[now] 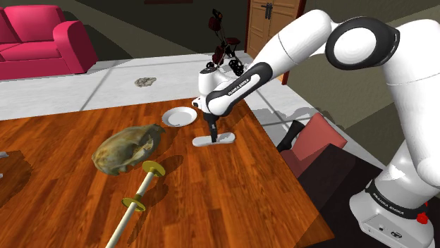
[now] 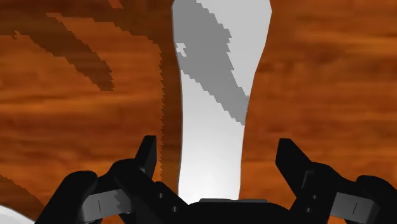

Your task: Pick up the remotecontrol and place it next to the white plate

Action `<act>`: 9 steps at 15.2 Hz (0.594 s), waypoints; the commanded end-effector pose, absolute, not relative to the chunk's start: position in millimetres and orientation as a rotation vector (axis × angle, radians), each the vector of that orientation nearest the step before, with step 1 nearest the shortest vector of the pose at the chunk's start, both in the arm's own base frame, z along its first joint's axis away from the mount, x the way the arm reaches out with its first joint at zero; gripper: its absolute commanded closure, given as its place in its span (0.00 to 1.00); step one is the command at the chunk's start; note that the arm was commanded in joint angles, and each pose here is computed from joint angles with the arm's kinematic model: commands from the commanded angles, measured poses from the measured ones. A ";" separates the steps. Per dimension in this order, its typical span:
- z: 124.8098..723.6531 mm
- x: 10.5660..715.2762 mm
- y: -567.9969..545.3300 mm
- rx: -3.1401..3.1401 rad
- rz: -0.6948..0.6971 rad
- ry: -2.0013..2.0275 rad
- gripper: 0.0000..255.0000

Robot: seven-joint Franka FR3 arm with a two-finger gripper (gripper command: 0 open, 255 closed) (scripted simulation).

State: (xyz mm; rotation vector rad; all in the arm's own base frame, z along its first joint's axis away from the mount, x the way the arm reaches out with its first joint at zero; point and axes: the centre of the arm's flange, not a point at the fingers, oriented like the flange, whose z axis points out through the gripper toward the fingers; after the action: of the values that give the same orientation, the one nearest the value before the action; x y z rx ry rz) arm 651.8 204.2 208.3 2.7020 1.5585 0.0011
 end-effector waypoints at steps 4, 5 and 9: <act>242.4 651.2 204.1 2.702 0.001 1.559 0.00; 242.4 651.3 204.1 2.702 0.001 1.558 0.00; 242.4 651.3 204.1 2.702 0.001 1.558 0.00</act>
State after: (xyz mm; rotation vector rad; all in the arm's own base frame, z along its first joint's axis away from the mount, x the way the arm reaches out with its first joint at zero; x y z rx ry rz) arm 651.2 204.1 242.3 2.7020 1.5585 0.0011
